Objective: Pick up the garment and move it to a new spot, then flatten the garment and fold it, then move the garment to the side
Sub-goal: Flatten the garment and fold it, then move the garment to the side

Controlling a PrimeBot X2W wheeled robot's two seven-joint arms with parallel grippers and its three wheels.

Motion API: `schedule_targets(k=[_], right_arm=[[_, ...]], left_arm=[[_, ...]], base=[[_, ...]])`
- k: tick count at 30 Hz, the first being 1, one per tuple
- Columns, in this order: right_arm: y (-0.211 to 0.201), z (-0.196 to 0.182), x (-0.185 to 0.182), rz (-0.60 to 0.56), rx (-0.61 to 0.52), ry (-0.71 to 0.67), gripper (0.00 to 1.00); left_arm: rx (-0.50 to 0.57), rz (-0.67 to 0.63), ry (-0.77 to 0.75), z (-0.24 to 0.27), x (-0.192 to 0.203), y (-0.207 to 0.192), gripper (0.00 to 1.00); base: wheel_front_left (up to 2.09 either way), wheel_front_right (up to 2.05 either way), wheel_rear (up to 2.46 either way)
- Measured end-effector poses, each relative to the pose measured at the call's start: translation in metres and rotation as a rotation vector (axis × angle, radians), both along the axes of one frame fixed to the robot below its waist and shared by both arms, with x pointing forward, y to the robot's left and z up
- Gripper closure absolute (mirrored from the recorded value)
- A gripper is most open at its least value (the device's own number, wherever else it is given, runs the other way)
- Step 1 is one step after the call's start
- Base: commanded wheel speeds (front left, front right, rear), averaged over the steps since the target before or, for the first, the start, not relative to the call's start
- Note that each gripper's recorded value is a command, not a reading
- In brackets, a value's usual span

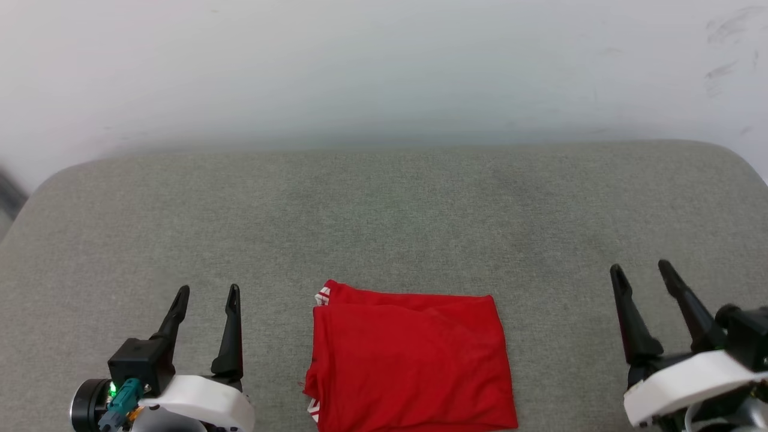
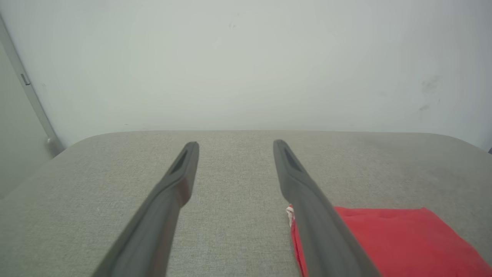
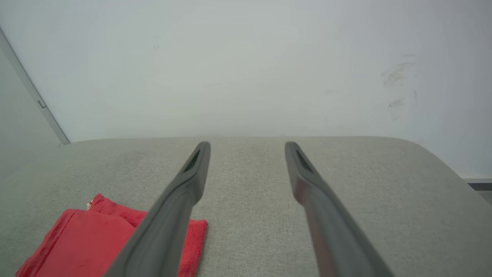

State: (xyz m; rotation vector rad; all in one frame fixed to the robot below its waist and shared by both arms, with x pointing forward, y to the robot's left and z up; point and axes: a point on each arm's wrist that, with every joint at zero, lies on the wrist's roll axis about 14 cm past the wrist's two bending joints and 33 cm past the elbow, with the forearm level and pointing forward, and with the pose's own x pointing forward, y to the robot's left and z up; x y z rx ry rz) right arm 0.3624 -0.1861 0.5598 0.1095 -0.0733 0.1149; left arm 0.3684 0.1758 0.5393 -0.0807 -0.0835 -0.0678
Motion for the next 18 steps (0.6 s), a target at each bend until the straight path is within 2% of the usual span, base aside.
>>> schedule_targets(k=[6, 18], right_arm=[[-0.002, -0.005, -0.016, -0.031, 0.016, 0.033, 0.00], [-0.007, -0.009, -0.013, -0.052, 0.015, 0.075, 0.00]], left_arm=[[0.004, -0.016, 0.026, -0.010, 0.002, -0.005, 0.00], [-0.019, -0.006, 0.033, -0.014, 0.007, -0.004, 0.00]], base=[[0.00, 0.00, 0.00], [0.00, 0.00, 0.00]])
